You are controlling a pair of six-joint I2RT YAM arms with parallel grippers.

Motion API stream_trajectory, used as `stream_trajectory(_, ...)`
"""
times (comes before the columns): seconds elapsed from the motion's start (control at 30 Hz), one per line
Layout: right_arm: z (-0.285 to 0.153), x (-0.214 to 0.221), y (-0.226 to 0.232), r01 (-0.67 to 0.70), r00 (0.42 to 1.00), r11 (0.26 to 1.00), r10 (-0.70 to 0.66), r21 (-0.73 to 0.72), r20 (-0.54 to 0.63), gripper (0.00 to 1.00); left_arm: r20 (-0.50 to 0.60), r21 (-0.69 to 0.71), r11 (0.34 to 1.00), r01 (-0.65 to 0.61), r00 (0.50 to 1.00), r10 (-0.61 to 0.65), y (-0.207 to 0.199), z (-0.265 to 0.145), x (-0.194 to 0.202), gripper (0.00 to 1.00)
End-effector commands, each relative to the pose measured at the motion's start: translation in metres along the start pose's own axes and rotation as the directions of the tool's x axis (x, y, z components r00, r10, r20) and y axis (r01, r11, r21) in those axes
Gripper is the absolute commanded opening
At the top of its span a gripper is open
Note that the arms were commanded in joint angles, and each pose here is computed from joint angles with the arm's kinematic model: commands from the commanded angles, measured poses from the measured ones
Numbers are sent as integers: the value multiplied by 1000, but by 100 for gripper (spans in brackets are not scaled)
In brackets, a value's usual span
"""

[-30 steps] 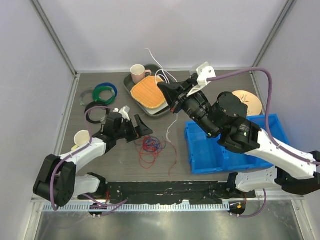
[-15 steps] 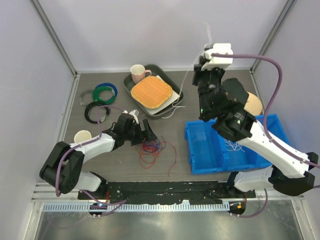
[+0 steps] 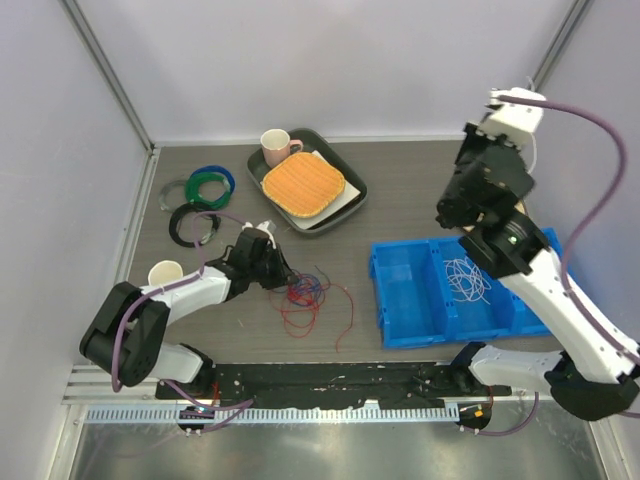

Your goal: Untangle the cables

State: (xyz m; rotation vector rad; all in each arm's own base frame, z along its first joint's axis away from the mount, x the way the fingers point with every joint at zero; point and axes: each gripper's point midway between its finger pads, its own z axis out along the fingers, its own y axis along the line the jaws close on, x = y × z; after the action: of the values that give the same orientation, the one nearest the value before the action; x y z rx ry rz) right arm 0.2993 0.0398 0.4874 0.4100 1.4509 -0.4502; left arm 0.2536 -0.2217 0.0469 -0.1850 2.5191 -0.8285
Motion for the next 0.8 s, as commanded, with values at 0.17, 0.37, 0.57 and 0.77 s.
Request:
stream_trajectory(0.17, -18, -12, -78, -160, 987, 980, 162, 118, -1, 1, 123, -108, 994, 15, 992, -2, 12, -15, -22, 0)
stream_trajectory(0.37, -24, 26, -82, -203, 978, 973, 207, 112, -20, 1, 159, -130, 991, 24, 987, -3, 16, -26, -26, 0)
stream_trajectory(0.57, -25, 43, -46, -224, 973, 973, 220, -58, -63, 1, 180, -152, 988, 29, 984, -2, 19, -25, -30, 0)
stream_trajectory(0.77, -24, 47, -31, -221, 973, 972, 215, -74, -89, 1, 172, -157, 987, 29, 985, -1, 20, -23, -29, 0)
